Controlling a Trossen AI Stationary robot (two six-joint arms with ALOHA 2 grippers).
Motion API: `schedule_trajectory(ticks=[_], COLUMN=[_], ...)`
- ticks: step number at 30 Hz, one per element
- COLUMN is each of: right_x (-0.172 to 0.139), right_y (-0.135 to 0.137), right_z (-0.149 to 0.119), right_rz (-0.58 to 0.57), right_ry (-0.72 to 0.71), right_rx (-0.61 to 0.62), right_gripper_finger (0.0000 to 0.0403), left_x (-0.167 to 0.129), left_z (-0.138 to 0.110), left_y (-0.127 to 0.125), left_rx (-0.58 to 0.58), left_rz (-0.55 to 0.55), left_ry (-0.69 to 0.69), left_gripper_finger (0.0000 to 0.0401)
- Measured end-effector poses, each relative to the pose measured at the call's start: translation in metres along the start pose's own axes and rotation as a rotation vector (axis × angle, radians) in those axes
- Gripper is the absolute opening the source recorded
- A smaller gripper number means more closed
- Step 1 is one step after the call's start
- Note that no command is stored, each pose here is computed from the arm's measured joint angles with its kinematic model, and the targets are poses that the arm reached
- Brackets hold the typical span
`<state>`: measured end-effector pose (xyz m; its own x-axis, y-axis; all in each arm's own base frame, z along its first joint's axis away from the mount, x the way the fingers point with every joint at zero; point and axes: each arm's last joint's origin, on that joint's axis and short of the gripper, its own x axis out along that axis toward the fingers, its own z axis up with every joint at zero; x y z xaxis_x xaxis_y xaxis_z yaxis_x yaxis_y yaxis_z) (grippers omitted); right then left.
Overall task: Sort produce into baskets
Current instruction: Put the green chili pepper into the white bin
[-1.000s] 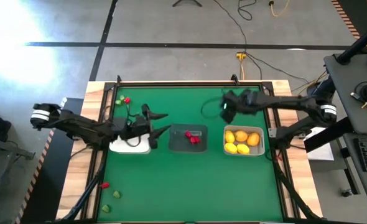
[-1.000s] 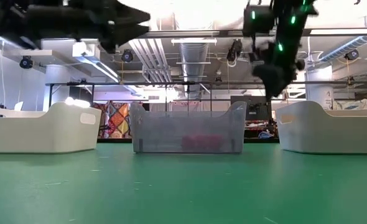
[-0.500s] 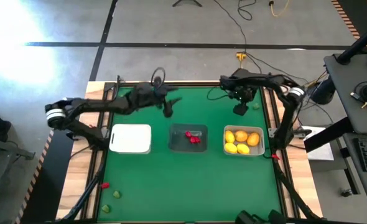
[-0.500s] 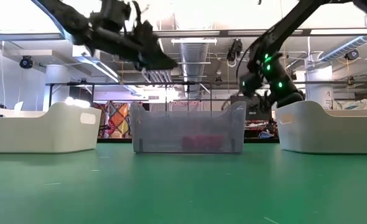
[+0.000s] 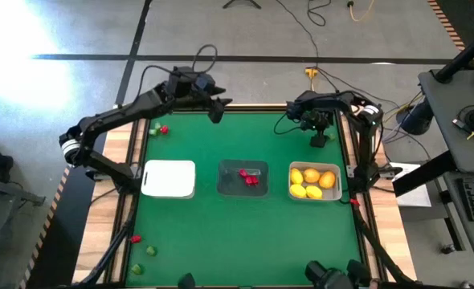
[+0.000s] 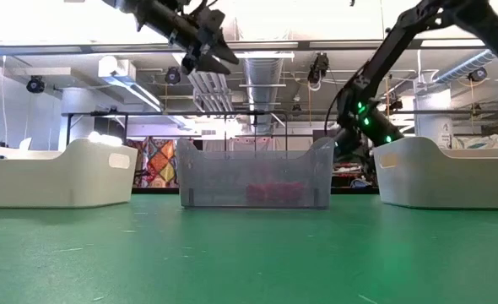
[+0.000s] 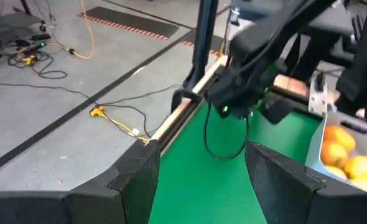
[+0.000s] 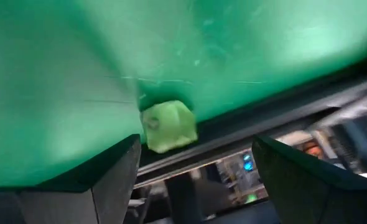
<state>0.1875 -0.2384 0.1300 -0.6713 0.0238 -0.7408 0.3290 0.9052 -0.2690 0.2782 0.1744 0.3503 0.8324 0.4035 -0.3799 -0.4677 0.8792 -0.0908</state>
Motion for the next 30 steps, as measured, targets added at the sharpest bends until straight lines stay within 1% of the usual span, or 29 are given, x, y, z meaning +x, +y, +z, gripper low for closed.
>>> schedule_trajectory(ticks=[2,4,6,9,11,15,20,23,27,29,30], right_x=[0.012,0.022,0.026,0.03,0.031,0.031,0.028,0.027,0.016,0.0,-0.01], right_y=[-0.003,-0.005,-0.003,0.0,0.0,0.001,-0.001,-0.002,0.0,0.002,0.002], right_z=[0.004,0.008,0.011,0.015,0.016,0.015,0.013,0.013,0.012,0.013,0.014], right_rz=[0.046,0.057,0.062,0.097,0.107,0.146,0.185,0.22,0.232,0.226,0.225], right_ry=[0.034,0.059,0.072,0.08,0.083,0.073,0.025,0.006,-0.048,-0.136,-0.188], right_rx=[0.001,-0.011,-0.031,-0.026,-0.028,-0.002,0.043,0.068,0.106,0.137,0.156], right_gripper_finger=[0.0299,0.0294,0.0288,0.0275,0.0263,0.0226,0.0171,0.0141,0.0115,0.0111,0.011], left_x=[-0.007,-0.015,-0.021,-0.027,-0.031,-0.044,-0.068,-0.085,-0.106,-0.11,-0.111], left_z=[0.012,0.024,0.033,0.044,0.052,0.071,0.089,0.1,0.104,0.096,0.089], left_y=[0.001,0.0,-0.001,-0.002,-0.003,-0.004,-0.007,-0.01,-0.013,-0.013,-0.013], left_rx=[-0.02,-0.034,-0.036,-0.038,-0.062,-0.088,-0.089,-0.085,-0.069,-0.07,-0.072], left_rz=[0.009,0.012,0.011,0.008,0.005,0.04,0.072,0.069,0.062,0.063,0.066], left_ry=[-0.014,-0.035,-0.062,-0.095,-0.123,-0.175,-0.13,-0.16,-0.217,-0.201,-0.172], left_gripper_finger=[0.0219,0.0219,0.0219,0.0219,0.0219,0.0219,0.0219,0.0219,0.0219,0.0219,0.0219])
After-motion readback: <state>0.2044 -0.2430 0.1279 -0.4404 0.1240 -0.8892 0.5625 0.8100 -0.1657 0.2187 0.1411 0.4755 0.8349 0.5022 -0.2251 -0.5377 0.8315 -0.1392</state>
